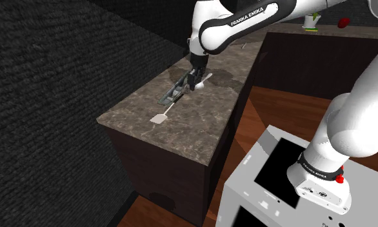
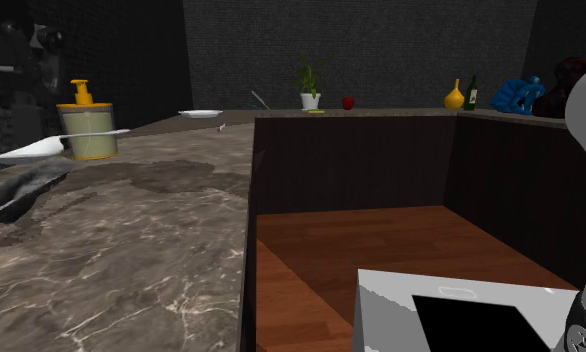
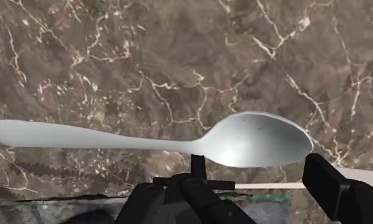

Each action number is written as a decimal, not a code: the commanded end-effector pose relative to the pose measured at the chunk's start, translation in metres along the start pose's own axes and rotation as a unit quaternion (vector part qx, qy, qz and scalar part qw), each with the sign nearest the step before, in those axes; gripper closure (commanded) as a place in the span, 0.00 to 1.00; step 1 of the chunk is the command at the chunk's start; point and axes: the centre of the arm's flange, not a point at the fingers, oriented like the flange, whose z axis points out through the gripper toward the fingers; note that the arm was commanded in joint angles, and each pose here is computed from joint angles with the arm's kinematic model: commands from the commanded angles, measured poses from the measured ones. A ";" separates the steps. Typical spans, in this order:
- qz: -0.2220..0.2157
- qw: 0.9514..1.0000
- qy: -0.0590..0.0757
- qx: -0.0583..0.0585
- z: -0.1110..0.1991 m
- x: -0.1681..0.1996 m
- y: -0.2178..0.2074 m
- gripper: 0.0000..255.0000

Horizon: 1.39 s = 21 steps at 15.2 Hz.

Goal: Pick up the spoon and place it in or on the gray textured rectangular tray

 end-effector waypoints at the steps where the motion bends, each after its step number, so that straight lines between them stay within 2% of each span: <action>1: 0.000 1.000 0.000 0.000 0.005 0.024 0.008 1.00; 13: 0.000 1.000 0.000 0.000 0.026 0.176 0.057 1.00; 21: 0.000 1.000 0.000 0.000 0.068 0.169 0.055 1.00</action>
